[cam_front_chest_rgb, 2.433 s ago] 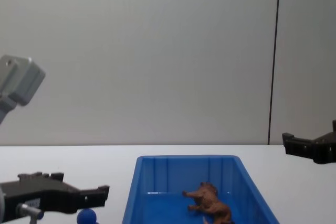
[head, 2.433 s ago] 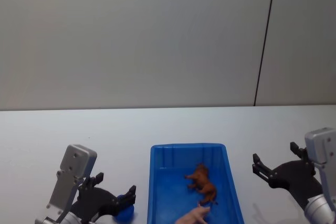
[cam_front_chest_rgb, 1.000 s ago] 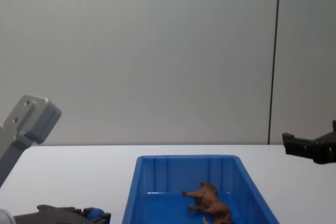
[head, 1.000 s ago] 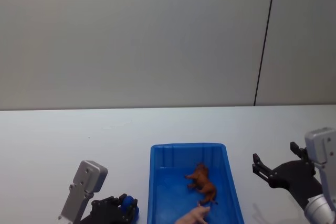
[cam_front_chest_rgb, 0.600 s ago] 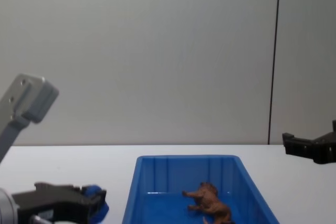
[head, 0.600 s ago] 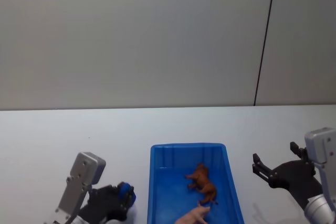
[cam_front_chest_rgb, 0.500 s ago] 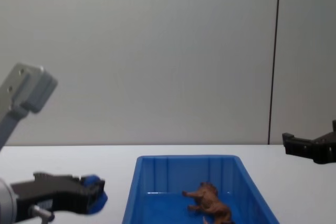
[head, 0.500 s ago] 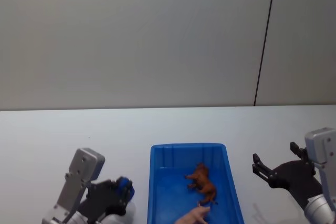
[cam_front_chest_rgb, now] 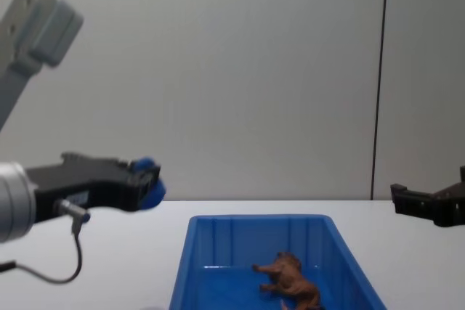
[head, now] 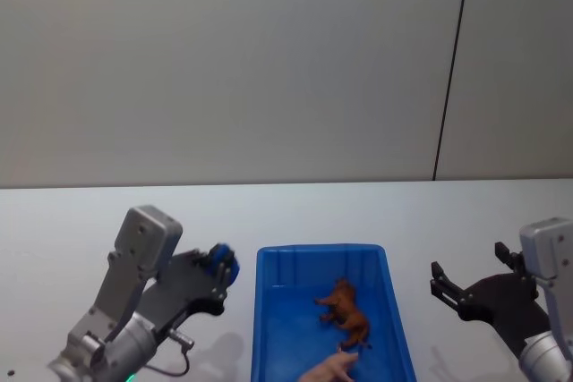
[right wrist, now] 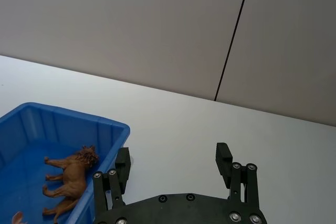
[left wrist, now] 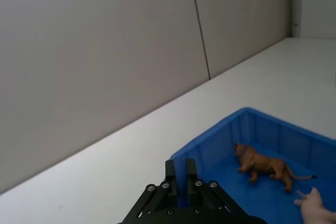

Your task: Pick up the two dolls from the table and place them into the box.

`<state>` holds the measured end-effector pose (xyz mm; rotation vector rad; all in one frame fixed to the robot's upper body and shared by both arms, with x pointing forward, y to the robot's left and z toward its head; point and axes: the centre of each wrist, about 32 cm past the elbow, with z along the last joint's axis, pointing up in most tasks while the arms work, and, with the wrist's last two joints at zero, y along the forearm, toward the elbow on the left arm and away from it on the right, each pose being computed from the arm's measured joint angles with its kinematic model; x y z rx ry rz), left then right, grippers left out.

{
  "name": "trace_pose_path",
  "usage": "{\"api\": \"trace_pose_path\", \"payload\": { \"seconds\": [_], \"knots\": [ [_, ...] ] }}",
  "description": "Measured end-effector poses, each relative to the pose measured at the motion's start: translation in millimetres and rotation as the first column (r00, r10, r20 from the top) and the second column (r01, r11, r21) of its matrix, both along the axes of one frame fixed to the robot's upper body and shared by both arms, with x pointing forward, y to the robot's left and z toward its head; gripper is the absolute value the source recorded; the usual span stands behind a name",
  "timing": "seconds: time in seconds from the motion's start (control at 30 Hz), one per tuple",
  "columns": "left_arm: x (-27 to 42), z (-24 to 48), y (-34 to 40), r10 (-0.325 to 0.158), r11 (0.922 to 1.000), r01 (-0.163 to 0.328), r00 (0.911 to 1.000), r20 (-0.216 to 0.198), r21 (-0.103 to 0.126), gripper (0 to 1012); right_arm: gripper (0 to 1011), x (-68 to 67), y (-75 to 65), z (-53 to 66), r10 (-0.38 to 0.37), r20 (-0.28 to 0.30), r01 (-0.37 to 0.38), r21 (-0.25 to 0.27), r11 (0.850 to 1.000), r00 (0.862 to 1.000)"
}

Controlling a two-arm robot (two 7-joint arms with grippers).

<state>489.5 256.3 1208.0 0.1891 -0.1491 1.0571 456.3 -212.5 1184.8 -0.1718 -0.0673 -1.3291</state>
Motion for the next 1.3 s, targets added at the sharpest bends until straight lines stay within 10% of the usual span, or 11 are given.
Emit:
{"api": "trace_pose_path", "payload": {
  "seconds": [0.4,1.0,1.3],
  "knots": [
    [8.6,19.4,-8.4,-0.135,0.9901,0.138,0.9868,0.089,-0.027,78,1001,0.0,0.0,0.0,0.000,0.000,0.000,0.000,1.000,1.000],
    [26.3,28.8,-26.0,-0.368,0.9220,0.380,0.9200,0.136,-0.076,625,1001,0.0,0.0,0.0,0.000,0.000,0.000,0.000,1.000,1.000],
    [29.9,30.3,-30.3,-0.408,0.9027,0.422,0.9015,0.143,-0.083,894,1001,0.0,0.0,0.0,0.000,0.000,0.000,0.000,1.000,1.000]
  ]
}}
